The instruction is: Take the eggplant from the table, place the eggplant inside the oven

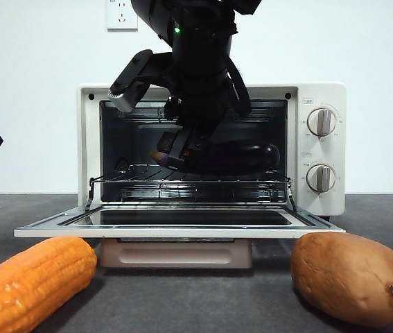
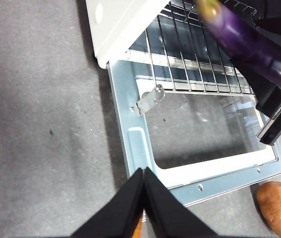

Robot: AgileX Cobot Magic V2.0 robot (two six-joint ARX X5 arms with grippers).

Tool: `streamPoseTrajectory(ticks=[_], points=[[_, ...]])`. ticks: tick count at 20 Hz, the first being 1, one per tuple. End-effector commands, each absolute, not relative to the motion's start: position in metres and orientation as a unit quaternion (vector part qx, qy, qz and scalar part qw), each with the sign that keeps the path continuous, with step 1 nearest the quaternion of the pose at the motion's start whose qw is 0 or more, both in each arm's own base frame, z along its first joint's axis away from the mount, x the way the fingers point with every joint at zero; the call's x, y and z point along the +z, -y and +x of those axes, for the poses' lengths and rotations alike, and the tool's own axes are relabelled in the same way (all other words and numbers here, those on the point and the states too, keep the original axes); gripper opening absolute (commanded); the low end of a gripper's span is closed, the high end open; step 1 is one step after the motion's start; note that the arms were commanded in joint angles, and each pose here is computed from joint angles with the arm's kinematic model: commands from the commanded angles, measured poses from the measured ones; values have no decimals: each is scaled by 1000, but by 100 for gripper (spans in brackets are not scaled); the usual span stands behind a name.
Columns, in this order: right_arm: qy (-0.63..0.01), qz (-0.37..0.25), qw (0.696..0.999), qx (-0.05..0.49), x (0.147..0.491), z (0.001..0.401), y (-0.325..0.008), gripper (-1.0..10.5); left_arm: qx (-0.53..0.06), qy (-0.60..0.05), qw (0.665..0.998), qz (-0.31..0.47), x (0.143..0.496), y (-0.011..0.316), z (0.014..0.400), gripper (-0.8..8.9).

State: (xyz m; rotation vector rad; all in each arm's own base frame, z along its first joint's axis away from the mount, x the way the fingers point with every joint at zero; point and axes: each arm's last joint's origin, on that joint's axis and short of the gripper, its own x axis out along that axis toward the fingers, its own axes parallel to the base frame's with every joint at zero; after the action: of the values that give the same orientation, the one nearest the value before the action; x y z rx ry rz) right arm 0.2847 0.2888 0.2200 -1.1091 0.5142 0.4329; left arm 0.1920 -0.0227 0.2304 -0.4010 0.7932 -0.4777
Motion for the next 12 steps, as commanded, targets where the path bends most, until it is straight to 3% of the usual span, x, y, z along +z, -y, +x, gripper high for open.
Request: streamPoseTrajectory(ticks=[1, 8, 12], points=[[-242, -499, 808, 200, 219, 285, -296, 280, -232, -374, 878, -190, 232, 23, 194, 4], [-232, -486, 809, 235, 226, 266, -308, 279, -229, -386, 872, -193, 218, 23, 212, 4], [-201, -446, 832, 260, 257, 239, -314, 279, -220, -427, 854, -201, 190, 24, 232, 4]])
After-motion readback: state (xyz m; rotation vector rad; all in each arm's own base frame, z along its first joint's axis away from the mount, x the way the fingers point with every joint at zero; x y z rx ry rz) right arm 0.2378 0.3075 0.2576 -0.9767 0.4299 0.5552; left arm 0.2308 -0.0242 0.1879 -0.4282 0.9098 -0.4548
